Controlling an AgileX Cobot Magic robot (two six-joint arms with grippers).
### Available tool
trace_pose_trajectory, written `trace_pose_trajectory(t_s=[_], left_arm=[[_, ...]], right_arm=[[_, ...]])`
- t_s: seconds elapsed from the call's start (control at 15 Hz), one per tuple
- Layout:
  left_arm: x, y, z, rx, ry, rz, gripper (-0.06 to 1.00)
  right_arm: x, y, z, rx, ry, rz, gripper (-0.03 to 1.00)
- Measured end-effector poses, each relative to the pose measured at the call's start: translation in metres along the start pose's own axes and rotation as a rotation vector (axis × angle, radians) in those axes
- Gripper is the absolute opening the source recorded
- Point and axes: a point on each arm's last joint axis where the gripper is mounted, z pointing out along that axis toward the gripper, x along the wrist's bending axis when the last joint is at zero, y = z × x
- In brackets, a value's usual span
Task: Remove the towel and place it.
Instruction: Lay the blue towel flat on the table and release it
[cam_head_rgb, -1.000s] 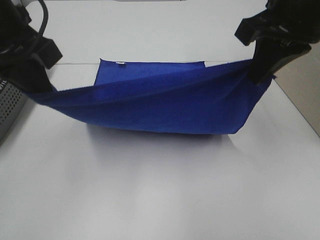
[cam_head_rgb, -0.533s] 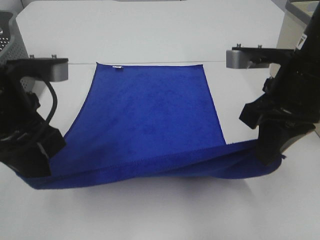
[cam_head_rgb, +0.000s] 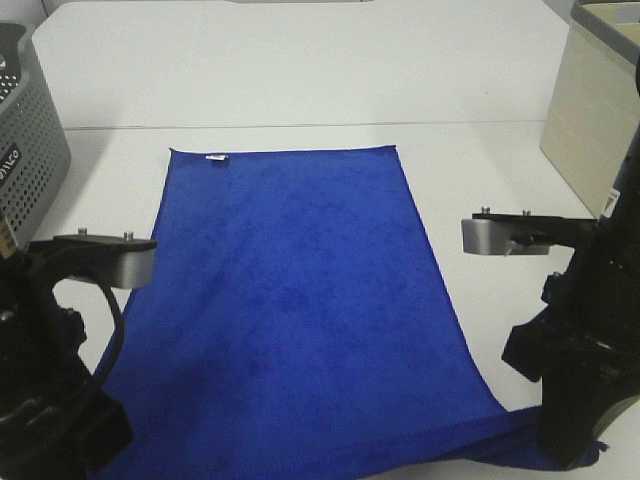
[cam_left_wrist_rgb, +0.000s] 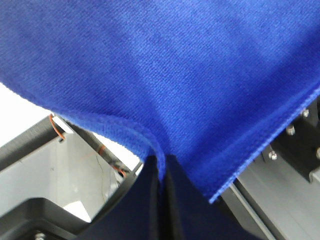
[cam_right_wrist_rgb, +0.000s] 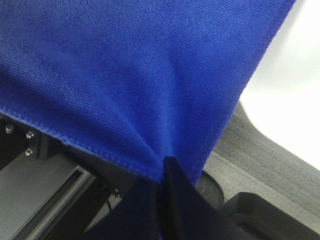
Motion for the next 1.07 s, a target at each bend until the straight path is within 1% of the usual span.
trace_pose_trajectory(t_s=[0.27,0.53,0.6,0.8,1.07], left_arm=[[0.001,-0.002,0.007,0.03,-0.009,-0.013,0.0],[0.009,0.011,0.031,0.135,0.004,-0.024,0.0],[0.009,0.011,0.031,0.135,0.004,-0.024,0.0],[0.015,0.02,0.05,0.216,0.008,-0.031,0.0],[0.017,0.024,0.058,0.251,0.008,-0.031,0.0]], right_arm=[[-0.001,-0.007,0.011,0.036,0.025,0.001,0.02],[-0.002,-0.01,0.016,0.057,0.042,0.001,0.02],[-0.002,-0.01,0.016,0.057,0.042,0.001,0.02],[-0.007,0.0,0.03,0.131,0.069,0.032,0.02],[-0.014,0.01,0.048,0.219,0.098,0.065,0.02]])
